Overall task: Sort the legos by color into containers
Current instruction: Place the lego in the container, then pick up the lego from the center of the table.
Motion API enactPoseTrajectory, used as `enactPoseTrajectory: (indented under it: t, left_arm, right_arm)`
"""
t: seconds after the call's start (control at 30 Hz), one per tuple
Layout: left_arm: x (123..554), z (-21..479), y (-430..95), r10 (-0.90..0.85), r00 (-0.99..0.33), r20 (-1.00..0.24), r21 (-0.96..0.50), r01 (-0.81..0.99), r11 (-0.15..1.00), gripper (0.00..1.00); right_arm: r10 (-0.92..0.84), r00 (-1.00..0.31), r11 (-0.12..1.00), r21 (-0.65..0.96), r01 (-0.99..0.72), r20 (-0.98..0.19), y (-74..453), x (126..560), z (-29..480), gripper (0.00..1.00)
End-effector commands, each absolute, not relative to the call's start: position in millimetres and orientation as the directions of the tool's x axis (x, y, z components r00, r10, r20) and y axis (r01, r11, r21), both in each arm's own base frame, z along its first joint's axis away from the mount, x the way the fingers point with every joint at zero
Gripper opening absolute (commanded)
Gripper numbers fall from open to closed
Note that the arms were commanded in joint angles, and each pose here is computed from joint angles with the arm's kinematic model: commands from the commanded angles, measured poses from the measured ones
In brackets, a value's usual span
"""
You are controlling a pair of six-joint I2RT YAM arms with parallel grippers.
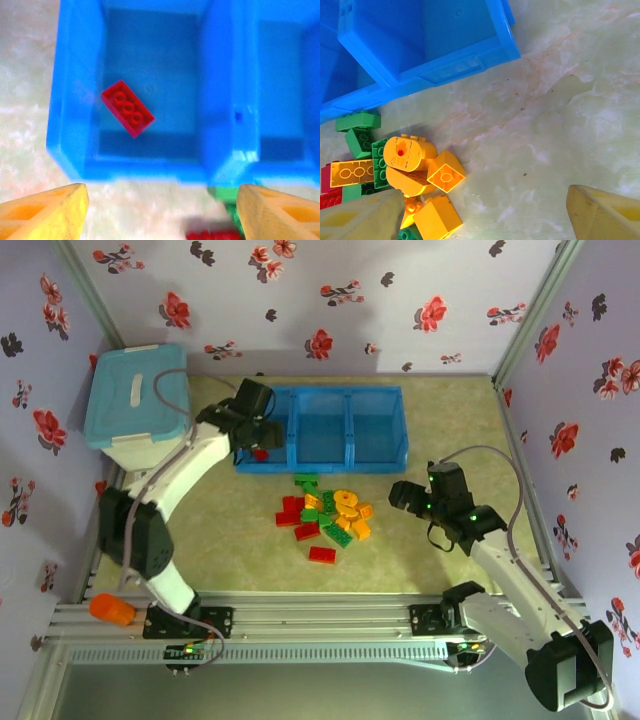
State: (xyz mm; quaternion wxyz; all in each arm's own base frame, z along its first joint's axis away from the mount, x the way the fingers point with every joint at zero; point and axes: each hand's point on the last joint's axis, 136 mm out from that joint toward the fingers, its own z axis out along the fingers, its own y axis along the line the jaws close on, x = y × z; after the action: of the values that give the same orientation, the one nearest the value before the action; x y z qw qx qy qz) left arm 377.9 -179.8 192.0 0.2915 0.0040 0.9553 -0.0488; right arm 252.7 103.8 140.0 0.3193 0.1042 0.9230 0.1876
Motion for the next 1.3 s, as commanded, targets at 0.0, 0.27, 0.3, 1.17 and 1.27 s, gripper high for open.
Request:
enactPoseTrajectory:
  t: [0.0, 0.27, 0.3, 1.17, 1.27]
  left_arm:
    - [338, 182, -186, 0.035, -0.839, -0.543, -0.094, 0.102, 0.990, 0.78]
    - [258, 102, -201, 0.155, -0.903, -0.400, -0.071, 0.200, 0.977, 0.78]
    - [255, 93, -202, 0.150, -0.910, -0.387, -0.077, 0.194, 0.978, 0.78]
    - [293, 42, -225, 0.077, -0.955, -0.287, -0.112, 0.114, 0.987, 0.53]
    - [293, 43, -218, 0.063, -0.954, -0.292, -0.115, 0.101, 0.988, 0.48]
  right_arm:
    - [0.306, -0.767, 0.903, 0.428, 0.045, -0.565, 109, 254, 146, 0.84]
    - [0.308, -0.775, 0.898, 0.438, 0.045, -0.552, 114, 257, 140, 0.84]
    - [0.310, -0.774, 0.896, 0.442, 0.044, -0.552, 116, 258, 140, 0.84]
    - [0.291, -0.773, 0.918, 0.392, 0.061, -0.563, 111, 255, 128, 0.85]
    - [0.290, -0.775, 0.918, 0.392, 0.060, -0.561, 112, 255, 127, 0.84]
